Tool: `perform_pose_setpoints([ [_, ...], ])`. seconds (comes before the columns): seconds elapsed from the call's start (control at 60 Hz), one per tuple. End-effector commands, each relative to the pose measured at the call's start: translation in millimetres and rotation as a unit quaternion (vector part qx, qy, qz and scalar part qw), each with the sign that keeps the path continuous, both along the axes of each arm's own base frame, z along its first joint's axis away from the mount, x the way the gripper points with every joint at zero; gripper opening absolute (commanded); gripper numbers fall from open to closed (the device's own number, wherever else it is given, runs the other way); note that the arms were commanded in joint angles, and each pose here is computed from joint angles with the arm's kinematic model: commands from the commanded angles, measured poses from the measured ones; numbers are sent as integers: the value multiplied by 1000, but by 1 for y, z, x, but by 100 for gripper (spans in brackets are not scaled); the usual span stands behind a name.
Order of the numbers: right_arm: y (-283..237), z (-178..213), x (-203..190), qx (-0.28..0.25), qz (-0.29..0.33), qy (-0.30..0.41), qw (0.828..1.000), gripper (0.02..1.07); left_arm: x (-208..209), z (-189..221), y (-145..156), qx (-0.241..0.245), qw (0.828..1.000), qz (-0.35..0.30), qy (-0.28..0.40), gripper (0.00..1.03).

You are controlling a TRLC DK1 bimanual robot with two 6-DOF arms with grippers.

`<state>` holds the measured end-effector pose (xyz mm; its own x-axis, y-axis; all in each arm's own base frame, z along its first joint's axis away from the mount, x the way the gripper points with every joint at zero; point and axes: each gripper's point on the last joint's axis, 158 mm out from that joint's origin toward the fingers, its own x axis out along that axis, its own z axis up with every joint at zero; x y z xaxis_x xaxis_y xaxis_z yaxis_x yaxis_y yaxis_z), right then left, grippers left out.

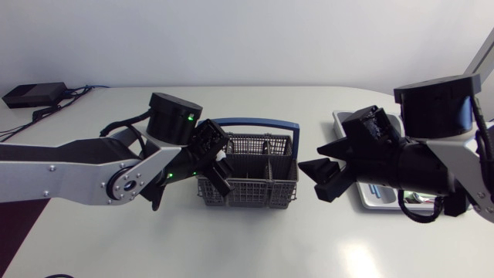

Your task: Unload the cutlery basket into the drawer organizer.

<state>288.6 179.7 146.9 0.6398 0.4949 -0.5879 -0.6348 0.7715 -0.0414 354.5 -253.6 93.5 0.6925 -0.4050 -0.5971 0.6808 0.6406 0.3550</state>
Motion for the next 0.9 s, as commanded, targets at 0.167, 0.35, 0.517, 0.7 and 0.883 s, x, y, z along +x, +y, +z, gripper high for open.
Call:
perform_pose_setpoints([
  [0.167, 31, -9, -7, -10, 38, 2, 999, 75, -7, 19, 27, -13, 1000, 1, -7, 58],
  [0.35, 71, -12, 1, -8, 67, 6, 998, 75, -25, 8, 49, -23, 998, -36, 48, 58],
  [0.517, 107, -17, 16, 4, 81, 15, 997, 75, -40, -6, 54, -24, 994, -79, 77, 58],
  [0.7, 139, -29, 32, 22, 85, 24, 996, 75, -44, -9, 57, -24, 992, -101, 78, 60],
  [0.883, 161, -47, 44, 35, 74, 41, 996, 75, -48, -9, 60, -32, 990, -116, 80, 60],
])
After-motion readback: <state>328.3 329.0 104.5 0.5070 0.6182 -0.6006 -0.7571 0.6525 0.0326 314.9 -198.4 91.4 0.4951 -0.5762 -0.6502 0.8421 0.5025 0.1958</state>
